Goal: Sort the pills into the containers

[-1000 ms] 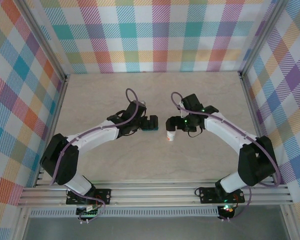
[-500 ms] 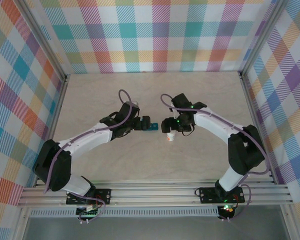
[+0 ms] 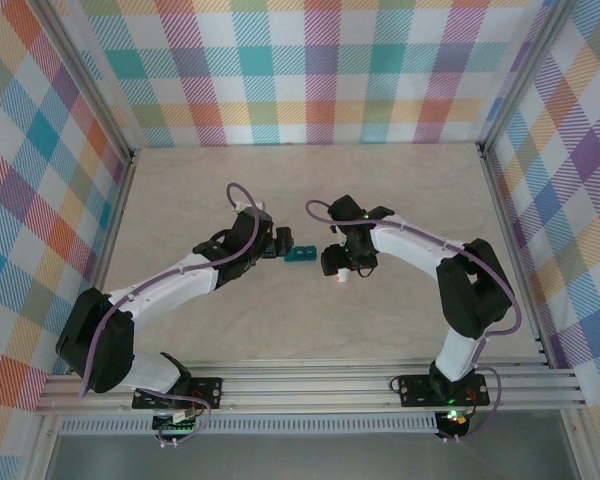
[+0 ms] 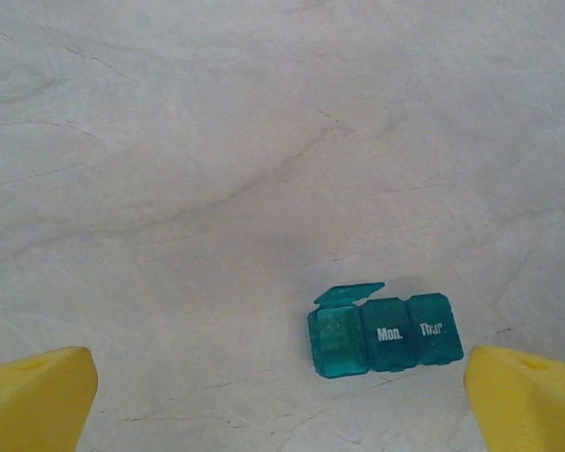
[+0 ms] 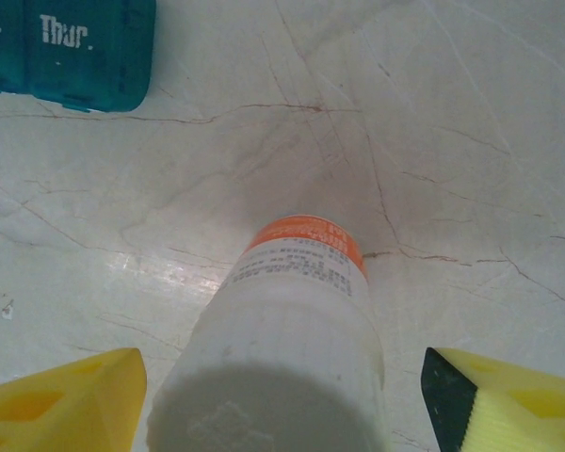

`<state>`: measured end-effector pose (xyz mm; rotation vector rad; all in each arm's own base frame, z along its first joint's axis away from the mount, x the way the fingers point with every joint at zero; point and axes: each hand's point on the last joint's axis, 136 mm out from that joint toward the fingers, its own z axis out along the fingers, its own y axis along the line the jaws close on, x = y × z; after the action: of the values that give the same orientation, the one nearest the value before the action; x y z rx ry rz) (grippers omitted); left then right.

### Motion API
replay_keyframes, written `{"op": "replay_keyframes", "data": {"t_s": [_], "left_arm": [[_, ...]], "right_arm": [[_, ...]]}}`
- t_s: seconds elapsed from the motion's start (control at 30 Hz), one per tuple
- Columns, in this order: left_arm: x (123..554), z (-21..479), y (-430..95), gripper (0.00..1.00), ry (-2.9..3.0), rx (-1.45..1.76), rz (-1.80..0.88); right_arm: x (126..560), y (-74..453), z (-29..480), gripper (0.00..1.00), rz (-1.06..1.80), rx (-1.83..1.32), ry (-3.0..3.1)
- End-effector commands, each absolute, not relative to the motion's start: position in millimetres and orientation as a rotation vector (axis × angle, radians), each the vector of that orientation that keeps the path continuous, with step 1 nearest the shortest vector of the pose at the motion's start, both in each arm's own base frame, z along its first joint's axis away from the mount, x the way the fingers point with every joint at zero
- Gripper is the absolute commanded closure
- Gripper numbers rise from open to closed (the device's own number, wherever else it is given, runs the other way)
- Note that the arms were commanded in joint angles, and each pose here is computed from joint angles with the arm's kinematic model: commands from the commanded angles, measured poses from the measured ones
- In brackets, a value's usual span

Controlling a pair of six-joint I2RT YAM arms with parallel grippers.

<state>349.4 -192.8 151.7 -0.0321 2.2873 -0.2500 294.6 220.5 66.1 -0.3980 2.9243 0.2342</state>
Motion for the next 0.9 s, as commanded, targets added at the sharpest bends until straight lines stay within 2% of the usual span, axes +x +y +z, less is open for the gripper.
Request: {"op": "replay_keyframes", "data": {"t_s": [0.0,0.23,0.67,0.87], "left_arm": [[354,169,-189,0.00,2.238,-0.071,-0.276],[356,166,-180,0.00,2.291,-0.124,-0.236],[360,180,-163,0.00,2.219,-0.183,-0.191],[361,175,-153,0.00,2.295,-0.183,-0.051]], "right_arm": [[298,224,68,0.25,0.215,-0.430,2.920],[298,226,66,0.36,0.225,-0.435,2.918],[301,227,63,0.47,0.226,-0.428,2.908],[304,231,64,0.52,0.248,-0.415,2.891]]}}
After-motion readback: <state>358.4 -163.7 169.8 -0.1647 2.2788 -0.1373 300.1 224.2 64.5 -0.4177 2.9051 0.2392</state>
